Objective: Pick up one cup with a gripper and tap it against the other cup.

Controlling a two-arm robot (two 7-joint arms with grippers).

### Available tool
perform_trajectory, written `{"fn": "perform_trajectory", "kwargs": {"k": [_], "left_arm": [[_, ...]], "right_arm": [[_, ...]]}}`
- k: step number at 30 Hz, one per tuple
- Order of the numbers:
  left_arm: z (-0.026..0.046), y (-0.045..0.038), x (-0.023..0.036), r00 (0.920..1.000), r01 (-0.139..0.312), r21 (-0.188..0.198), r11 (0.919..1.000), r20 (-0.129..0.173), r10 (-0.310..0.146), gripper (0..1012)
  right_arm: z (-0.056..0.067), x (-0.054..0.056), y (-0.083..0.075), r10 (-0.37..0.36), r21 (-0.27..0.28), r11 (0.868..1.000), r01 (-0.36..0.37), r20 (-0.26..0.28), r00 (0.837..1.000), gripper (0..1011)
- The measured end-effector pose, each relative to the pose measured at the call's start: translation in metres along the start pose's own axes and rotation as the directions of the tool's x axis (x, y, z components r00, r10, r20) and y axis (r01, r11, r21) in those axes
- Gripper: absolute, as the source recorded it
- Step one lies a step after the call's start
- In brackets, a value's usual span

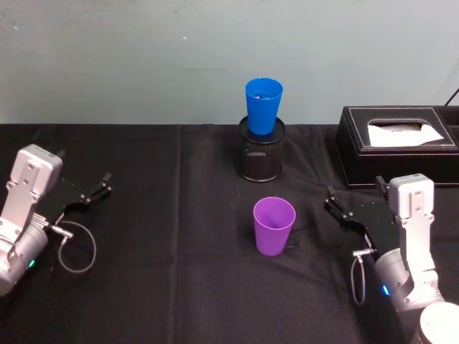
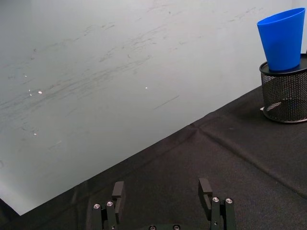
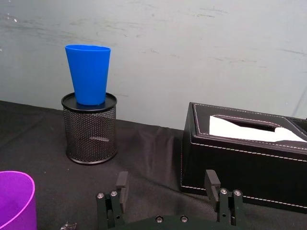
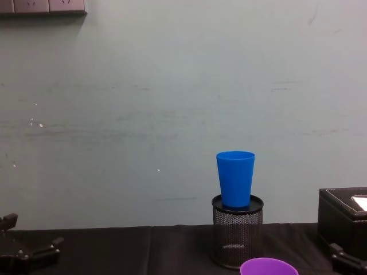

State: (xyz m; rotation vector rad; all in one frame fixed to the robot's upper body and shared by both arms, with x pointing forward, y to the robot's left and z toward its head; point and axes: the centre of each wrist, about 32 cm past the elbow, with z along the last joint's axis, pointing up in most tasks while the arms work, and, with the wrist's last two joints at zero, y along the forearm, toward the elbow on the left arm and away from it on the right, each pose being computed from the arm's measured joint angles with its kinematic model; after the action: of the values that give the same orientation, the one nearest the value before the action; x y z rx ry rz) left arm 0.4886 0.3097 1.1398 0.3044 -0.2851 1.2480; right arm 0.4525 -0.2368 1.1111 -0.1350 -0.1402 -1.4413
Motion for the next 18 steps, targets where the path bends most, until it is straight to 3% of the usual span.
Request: {"fn": "perform_trajectory", "kwargs": {"k": [18], "left_arm": [[0.0000,0.0000,0.0000,1.0000,0.000,0.000,1.0000,0.000,0.000,1000]], "right_arm": [[0.0003,0.0000,-0.0003,-0.001,0.001,1.000,0.001,-0.001,1.000,1003]]}}
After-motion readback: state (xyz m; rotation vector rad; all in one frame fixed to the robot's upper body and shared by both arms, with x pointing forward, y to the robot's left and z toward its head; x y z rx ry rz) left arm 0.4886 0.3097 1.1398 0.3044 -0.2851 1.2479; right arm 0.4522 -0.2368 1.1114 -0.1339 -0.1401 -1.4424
